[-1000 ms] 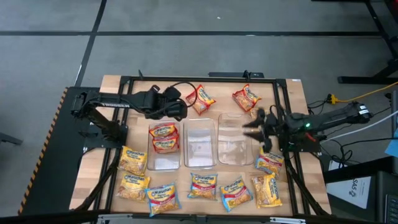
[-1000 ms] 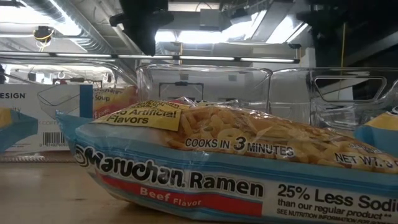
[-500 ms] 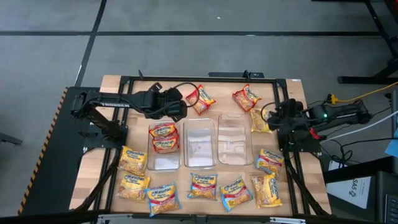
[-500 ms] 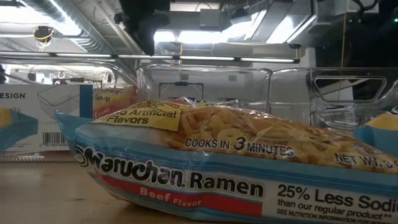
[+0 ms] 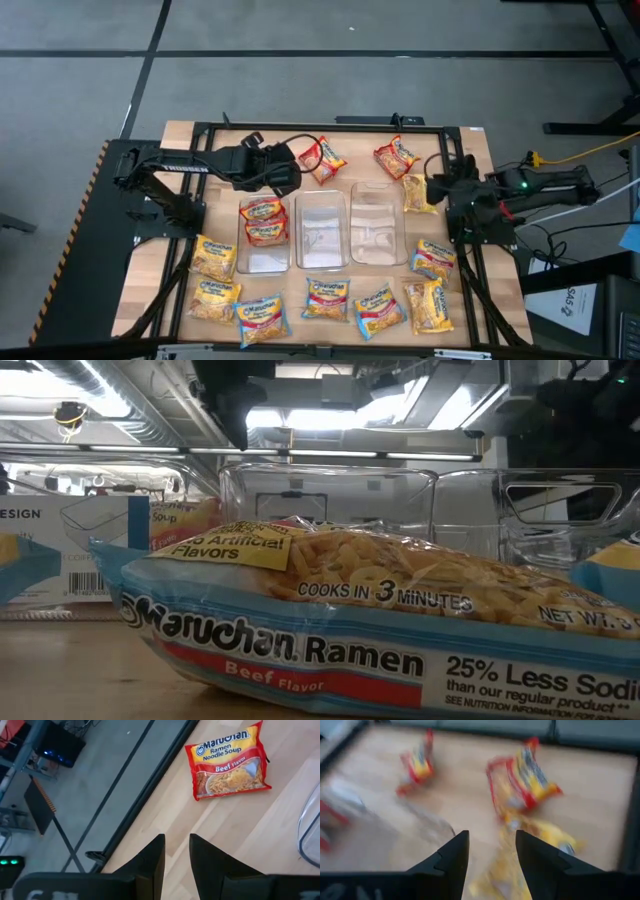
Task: Sort Maruchan noodles
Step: Put the yellow noodle pack into the right transparent bin
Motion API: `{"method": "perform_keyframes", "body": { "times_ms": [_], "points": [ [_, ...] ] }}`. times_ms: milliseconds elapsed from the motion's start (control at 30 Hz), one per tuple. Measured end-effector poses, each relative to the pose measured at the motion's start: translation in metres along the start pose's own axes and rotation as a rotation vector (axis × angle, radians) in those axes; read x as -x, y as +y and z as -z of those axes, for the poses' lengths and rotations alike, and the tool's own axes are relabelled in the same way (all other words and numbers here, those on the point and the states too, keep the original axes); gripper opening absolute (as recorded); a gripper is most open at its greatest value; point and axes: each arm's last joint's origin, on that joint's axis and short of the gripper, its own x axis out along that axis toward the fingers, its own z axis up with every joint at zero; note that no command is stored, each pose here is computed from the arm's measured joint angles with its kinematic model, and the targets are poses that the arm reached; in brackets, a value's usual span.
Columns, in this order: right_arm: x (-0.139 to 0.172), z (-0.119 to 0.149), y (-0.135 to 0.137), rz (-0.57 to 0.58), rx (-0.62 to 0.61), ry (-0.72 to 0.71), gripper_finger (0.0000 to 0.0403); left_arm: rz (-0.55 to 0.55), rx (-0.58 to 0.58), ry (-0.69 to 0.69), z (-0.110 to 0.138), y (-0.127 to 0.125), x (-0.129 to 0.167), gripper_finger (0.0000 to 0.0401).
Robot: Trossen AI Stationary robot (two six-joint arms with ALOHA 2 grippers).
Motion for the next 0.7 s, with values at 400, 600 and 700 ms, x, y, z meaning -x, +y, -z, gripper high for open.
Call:
{"method": "perform_keyframes", "body": {
  "times_ms": [400, 600, 700],
  "points": [
    [-0.003, -0.065, 0.016, 0.202, 0.238, -0.481, 0.0168, 0.002, -0.022, 0.001, 0.000, 0.000, 0.000, 0.0082],
    [-0.035, -0.073, -0.008, 0.386, 0.087, -0.318, 0.0168, 0.003, -0.022, 0.002, 0.000, 0.000, 0.000, 0.0082],
    [-0.058, -0.074, -0.022, 0.401, -0.014, -0.149, 0.0168, 0.004, -0.022, 0.002, 0.000, 0.000, 0.000, 0.0082]
  ]
}}
